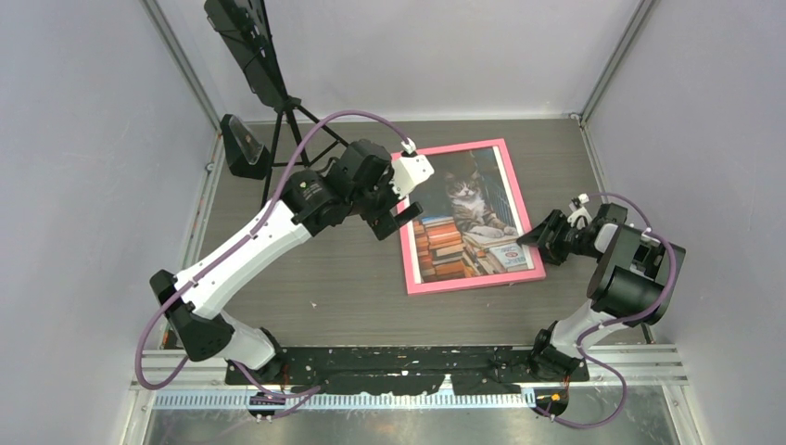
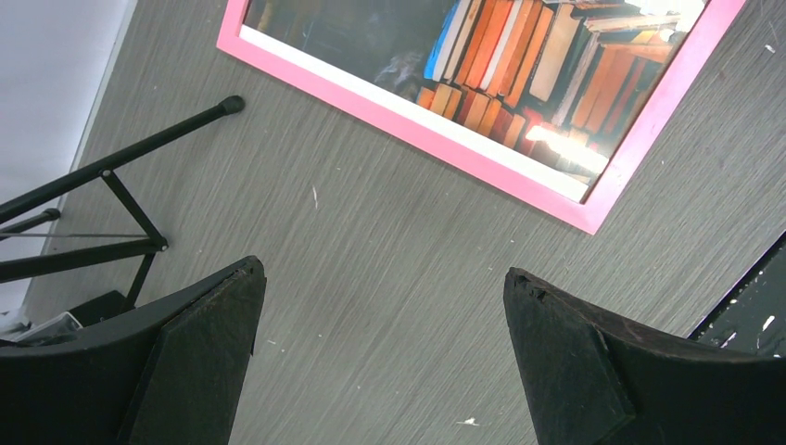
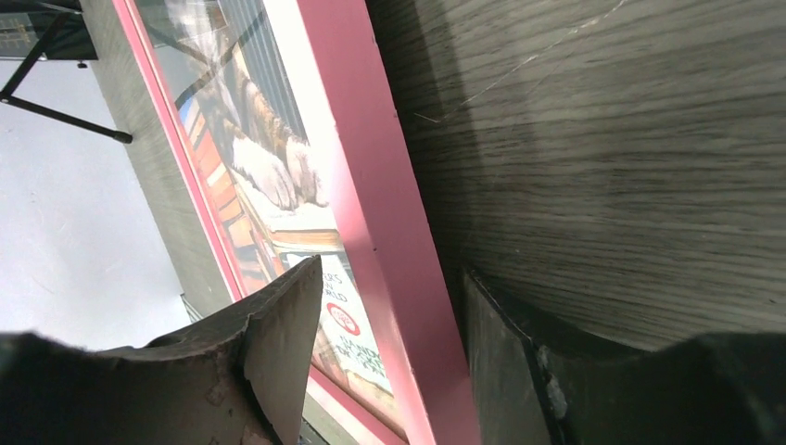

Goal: Put the photo into the frame

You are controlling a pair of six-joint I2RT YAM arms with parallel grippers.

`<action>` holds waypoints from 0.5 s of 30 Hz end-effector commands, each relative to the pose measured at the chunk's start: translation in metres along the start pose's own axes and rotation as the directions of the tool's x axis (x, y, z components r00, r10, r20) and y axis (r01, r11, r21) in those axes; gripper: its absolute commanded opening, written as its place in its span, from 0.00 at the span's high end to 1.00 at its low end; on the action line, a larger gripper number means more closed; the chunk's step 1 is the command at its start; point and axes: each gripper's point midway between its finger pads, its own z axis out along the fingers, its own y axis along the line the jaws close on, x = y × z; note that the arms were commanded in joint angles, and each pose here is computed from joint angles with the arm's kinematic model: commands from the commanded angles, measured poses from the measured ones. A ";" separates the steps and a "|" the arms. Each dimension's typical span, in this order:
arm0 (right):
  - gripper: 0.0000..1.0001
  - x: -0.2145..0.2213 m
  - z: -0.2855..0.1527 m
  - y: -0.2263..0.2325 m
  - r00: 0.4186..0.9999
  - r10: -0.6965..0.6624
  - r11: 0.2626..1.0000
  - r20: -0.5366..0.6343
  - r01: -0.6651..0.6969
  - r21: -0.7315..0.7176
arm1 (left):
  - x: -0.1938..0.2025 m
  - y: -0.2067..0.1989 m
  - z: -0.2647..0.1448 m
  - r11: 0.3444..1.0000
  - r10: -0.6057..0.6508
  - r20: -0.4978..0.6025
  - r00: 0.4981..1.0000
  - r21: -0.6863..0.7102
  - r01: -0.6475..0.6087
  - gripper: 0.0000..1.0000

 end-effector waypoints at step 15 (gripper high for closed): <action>0.35 -0.001 -0.014 -0.018 0.999 -0.054 0.980 0.001 0.053 0.190 | -0.013 0.009 -0.006 1.000 -0.007 0.025 1.000 -0.029 0.007 0.00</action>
